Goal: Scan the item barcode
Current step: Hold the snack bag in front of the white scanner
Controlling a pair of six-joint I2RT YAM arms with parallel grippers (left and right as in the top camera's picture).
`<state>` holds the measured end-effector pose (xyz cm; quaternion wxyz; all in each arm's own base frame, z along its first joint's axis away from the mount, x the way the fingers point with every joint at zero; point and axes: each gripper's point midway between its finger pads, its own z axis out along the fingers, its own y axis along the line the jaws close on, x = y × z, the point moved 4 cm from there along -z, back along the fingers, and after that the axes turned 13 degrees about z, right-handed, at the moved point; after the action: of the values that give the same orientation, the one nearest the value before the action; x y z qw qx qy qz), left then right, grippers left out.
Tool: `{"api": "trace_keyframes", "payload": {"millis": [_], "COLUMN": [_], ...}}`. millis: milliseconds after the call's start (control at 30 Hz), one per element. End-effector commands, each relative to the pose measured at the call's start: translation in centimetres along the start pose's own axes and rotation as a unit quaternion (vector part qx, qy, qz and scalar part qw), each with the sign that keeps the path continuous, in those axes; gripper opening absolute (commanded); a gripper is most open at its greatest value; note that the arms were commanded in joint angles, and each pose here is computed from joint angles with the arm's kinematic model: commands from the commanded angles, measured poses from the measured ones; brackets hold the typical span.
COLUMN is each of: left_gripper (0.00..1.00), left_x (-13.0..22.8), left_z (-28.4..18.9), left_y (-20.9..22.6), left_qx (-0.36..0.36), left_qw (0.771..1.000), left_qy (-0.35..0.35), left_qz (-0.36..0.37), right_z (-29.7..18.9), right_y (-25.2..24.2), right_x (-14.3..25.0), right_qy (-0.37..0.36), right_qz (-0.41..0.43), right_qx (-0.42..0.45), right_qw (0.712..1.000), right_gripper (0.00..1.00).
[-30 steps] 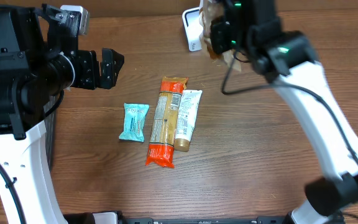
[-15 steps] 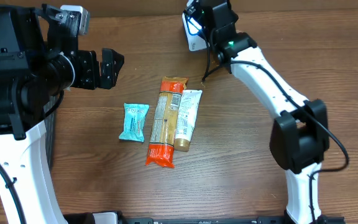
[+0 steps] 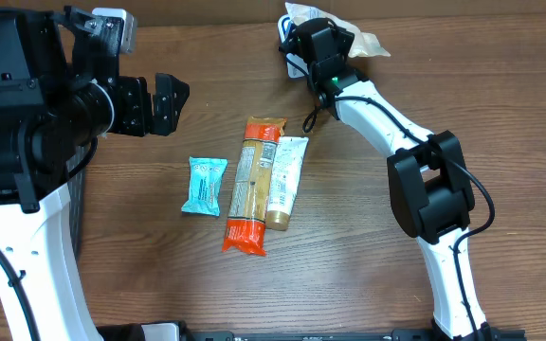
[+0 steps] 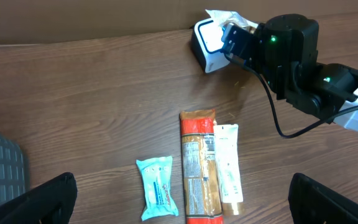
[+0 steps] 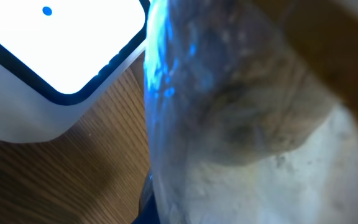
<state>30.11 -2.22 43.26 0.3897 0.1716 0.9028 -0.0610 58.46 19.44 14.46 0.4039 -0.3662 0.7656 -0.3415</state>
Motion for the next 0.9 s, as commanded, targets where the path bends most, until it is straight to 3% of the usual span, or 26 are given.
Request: {"api": "trace_keyframes", "payload": {"millis": [0,300,467,700,767,867], "left_gripper": [1.0,1.0,1.0,1.0,1.0,1.0], "left_x": [-0.2,-0.1,-0.2,-0.2,-0.2,-0.2], "left_z": [-0.1,-0.1,-0.1,-0.1,-0.1,-0.1], "left_y": [0.0,0.0,0.0,0.0,0.0,0.0], "left_qx": [-0.002,-0.001,-0.002,-0.002,-0.002,-0.002], "left_qw": [1.0,1.0,1.0,1.0,1.0,1.0], "left_qy": [-0.002,-0.002,-0.002,-0.002,-0.002,-0.002], "left_qz": [0.009,0.009,0.009,0.009,0.009,0.009], "right_z": [-0.1,-0.5,-2.2,-12.1,-15.7,-21.1], "right_y": [-0.6,1.1,-1.5,-11.7,-14.0,-16.8], "right_x": [-0.1,0.3,-1.1,-2.7,-2.8,-2.0], "right_qy": [0.004,0.012,-0.009,-0.064,-0.094,-0.127], "right_qz": [-0.01,-0.046,-0.021,0.153,0.258,0.404], "right_qx": [0.012,-0.027,-0.008,-0.016,-0.061,-0.17], "right_qw": [1.0,0.998,1.0,0.986,0.96,0.89], "right_gripper": [0.04,0.04,0.04,0.04,0.04,0.04]}}
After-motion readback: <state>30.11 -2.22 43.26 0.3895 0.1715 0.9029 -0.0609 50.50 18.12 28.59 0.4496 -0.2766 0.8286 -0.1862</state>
